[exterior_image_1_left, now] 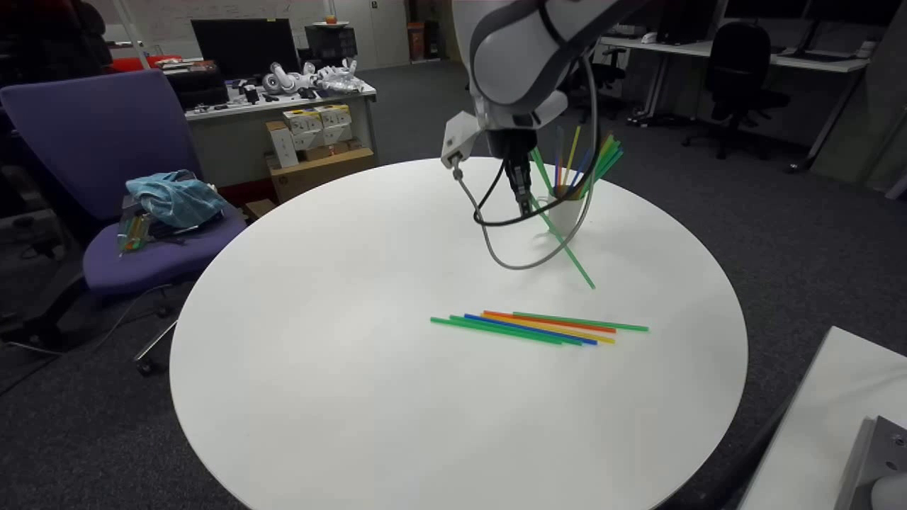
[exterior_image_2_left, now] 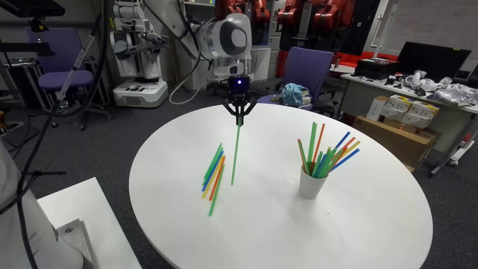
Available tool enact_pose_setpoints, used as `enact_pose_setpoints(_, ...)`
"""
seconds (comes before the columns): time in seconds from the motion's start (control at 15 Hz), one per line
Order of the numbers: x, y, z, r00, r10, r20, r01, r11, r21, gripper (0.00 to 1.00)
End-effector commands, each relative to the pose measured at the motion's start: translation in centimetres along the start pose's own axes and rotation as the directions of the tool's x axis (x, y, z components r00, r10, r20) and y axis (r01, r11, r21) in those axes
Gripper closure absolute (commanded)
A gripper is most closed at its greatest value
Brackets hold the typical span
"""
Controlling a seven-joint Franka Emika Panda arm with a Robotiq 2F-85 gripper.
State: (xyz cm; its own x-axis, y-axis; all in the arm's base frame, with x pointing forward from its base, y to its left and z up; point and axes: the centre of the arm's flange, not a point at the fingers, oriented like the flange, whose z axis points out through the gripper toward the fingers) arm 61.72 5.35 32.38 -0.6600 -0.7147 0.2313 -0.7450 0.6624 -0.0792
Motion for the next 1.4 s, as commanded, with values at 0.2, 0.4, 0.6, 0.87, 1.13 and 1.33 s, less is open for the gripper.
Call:
enact_pose_setpoints(0.2, -2.4, -0.5, 8.1, 0.998, -0.067, -0.015, 0.066, 0.996, -0.053, 0.81)
enact_pose_setpoints(0.4, -2.4, -0.8, 10.1, 0.995, -0.094, -0.011, 0.094, 0.994, -0.053, 0.59)
enact_pose_setpoints(0.6, -2.0, -1.8, 11.1, 0.995, -0.101, -0.009, 0.100, 0.992, -0.081, 0.37)
enact_pose_setpoints(0.87, -0.4, -3.5, 10.9, 0.999, -0.051, 0.019, 0.053, 0.995, -0.084, 0.07)
enact_pose_setpoints(1.13, 1.9, -4.4, 12.4, 0.999, -0.027, 0.034, 0.029, 0.997, -0.075, 0.00)
enact_pose_setpoints(1.33, 4.1, -3.8, 14.6, 0.999, -0.020, 0.027, 0.022, 0.999, -0.049, 0.00)
